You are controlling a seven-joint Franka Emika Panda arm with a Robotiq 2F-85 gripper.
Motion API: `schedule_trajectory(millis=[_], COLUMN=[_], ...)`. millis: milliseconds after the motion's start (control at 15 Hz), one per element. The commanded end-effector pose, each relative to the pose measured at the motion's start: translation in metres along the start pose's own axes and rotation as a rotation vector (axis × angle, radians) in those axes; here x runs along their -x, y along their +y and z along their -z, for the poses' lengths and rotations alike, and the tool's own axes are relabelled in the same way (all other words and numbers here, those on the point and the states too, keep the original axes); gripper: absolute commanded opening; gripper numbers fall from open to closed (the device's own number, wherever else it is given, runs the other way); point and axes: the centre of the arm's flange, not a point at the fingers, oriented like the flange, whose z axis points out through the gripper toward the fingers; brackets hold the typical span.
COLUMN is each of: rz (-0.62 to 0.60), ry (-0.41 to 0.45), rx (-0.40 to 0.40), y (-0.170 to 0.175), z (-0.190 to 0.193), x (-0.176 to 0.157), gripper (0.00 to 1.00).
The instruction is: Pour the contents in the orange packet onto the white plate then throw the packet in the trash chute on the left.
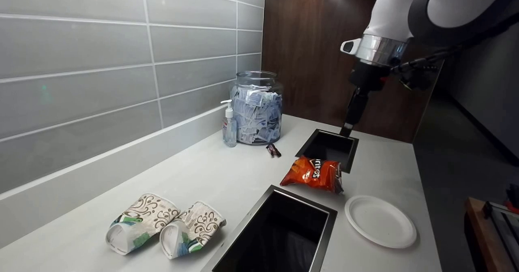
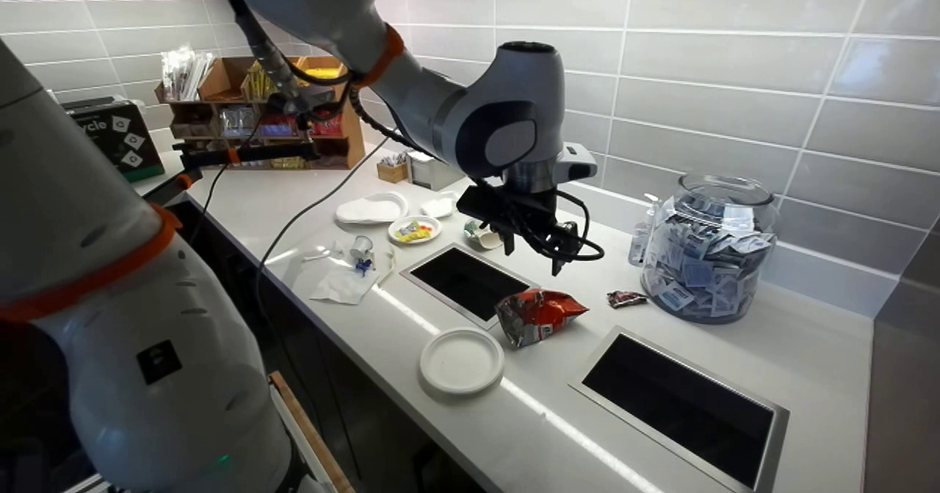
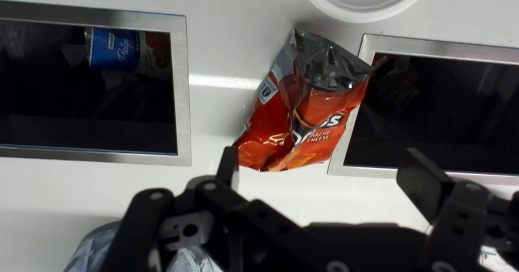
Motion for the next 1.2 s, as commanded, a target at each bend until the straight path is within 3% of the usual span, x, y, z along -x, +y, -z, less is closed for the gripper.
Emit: schedule_trajectory(millis=[0,667,1133], rz=[-0.003,-0.018,-0.002], ry=[-0.015,-0.122,-0.158], rx=[-0.001,-0.005,0.024], y=[-0.003,-0.029,-0.032], z=[-0.007,-0.064,-0.093], x=[0.0,-0.014,-0.044], gripper=[1.0,1.0,1.0])
